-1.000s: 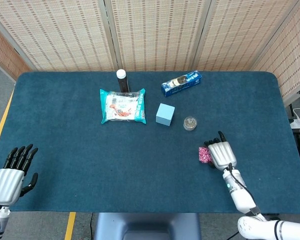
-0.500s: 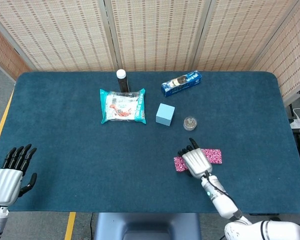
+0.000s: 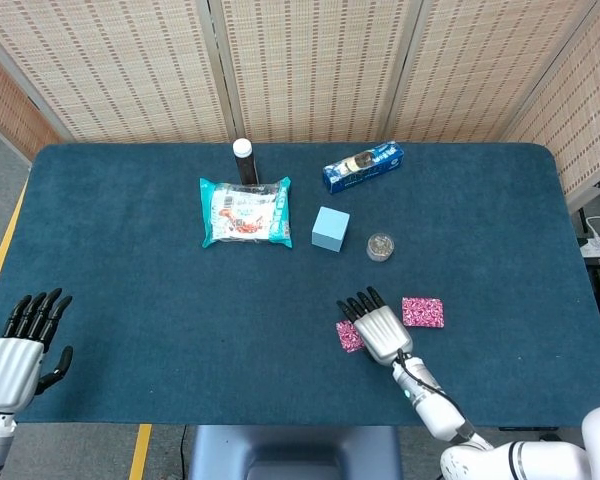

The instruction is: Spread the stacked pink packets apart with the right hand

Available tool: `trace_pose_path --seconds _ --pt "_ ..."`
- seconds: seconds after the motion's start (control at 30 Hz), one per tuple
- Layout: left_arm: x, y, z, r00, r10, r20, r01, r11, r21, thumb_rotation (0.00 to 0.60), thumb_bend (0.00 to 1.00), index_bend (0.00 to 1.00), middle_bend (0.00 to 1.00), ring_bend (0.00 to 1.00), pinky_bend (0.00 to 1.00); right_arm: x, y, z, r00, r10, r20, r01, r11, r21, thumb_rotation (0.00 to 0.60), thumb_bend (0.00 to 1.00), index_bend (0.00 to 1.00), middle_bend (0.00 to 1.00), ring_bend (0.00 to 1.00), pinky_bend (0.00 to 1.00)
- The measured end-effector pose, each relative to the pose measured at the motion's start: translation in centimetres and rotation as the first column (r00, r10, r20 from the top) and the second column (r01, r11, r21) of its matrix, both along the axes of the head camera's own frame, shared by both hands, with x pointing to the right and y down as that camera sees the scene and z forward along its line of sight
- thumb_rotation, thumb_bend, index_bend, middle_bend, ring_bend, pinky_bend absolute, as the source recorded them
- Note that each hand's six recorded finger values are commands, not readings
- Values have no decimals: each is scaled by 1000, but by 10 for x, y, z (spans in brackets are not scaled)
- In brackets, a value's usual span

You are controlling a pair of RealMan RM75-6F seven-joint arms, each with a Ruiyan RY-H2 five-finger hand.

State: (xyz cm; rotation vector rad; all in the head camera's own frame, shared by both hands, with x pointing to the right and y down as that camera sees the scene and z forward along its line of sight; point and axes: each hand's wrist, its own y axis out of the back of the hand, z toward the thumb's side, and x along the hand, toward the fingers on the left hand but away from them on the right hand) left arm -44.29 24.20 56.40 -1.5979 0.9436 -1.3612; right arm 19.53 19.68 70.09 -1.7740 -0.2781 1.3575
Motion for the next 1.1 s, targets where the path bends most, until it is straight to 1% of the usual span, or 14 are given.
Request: trace_pose_path --seconds 0.17,0.37,0.53,0.7,0.83,1.0,1.1 --pt "-2 0 0 1000 -4 1 4 1000 1 600 473 0 0 0 63 14 -5 -11 1000 26 -5 -26 999 24 600 206 0 73 29 0" --pt "1 0 1 1000 1 4 -1 1000 -3 600 473 0 0 0 64 55 -20 -21 991 120 -51 -117 992 53 600 206 0 74 14 0" --pt "2 1 3 1000 6 10 -6 1000 -8 600 473 0 0 0 64 96 -27 -14 973 189 -134 -185 982 42 600 206 0 74 1 0" --pt "4 1 6 1000 14 18 -14 1000 -15 600 472 0 0 0 64 120 -28 -4 958 231 -172 -231 973 16 600 206 6 72 5 0" --pt "5 1 7 1000 11 22 -11 1000 -18 600 473 0 0 0 64 125 -27 0 956 234 -179 -236 972 9 600 205 58 78 5 0" --pt "4 1 7 1000 10 23 -9 1000 -17 600 472 0 0 0 63 121 -27 4 957 236 -169 -239 971 5 600 206 142 132 23 0" --pt "4 1 7 1000 9 21 -9 1000 -15 600 473 0 0 0 64 119 -27 6 958 233 -170 -236 972 3 600 206 172 152 35 0"
